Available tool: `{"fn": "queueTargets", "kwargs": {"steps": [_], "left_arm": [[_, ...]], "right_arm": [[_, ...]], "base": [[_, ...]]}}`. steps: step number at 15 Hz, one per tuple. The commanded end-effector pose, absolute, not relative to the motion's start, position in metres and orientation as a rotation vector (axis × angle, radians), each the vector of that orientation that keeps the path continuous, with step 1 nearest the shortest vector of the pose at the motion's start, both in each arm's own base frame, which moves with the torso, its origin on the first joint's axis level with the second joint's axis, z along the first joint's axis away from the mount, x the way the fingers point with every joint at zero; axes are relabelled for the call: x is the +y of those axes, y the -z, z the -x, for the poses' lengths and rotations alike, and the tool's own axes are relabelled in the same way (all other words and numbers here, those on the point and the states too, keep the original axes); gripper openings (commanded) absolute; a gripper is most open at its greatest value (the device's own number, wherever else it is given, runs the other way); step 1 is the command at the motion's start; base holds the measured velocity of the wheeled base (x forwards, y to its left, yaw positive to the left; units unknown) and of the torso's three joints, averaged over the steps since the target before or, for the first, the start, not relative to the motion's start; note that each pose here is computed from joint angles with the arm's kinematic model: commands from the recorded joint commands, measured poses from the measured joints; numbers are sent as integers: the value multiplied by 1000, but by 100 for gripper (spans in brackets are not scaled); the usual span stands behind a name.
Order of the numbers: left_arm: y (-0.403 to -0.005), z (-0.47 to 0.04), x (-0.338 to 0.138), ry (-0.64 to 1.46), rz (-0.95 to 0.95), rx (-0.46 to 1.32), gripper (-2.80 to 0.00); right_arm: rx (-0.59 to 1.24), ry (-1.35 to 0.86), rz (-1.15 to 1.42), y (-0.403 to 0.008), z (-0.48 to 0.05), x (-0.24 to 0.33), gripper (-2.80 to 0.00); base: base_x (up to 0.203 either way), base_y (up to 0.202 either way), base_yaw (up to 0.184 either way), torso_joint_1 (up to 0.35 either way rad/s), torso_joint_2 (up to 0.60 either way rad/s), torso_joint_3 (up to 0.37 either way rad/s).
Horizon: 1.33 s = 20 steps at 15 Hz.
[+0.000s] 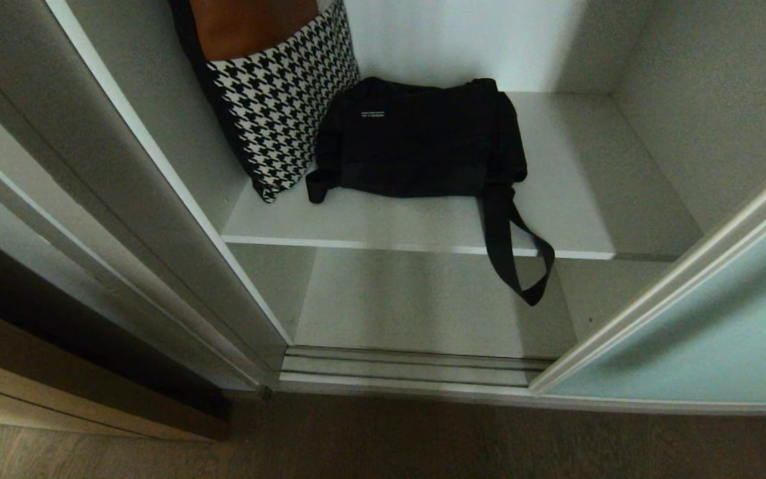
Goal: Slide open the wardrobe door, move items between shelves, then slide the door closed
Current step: Place the bag on the lower shelf
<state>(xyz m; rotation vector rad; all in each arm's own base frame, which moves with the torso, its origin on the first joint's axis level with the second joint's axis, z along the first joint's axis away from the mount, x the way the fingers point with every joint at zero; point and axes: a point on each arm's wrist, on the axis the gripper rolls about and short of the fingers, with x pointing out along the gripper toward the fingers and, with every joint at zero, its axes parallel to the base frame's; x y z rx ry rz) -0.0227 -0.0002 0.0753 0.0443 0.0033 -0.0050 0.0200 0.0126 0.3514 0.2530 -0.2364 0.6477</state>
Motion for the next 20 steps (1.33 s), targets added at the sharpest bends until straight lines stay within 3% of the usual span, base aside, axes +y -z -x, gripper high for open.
{"fn": "queueTargets", "kwargs": {"steps": [1, 9, 20], "left_arm": [[-75, 23, 0, 5, -42, 5, -280], [-75, 23, 0, 3, -41, 5, -280], [-75, 23, 0, 3, -41, 5, -280]], "right_arm": [[-198, -630, -272, -357, -44, 12, -280], [-212, -465, -283, -375, -96, 8, -280], [-261, -348, -299, -384, -116, 6, -280]], "base": [[0, 0, 0, 0, 0, 0], [0, 0, 0, 0, 0, 0], [0, 0, 0, 0, 0, 0]]}}
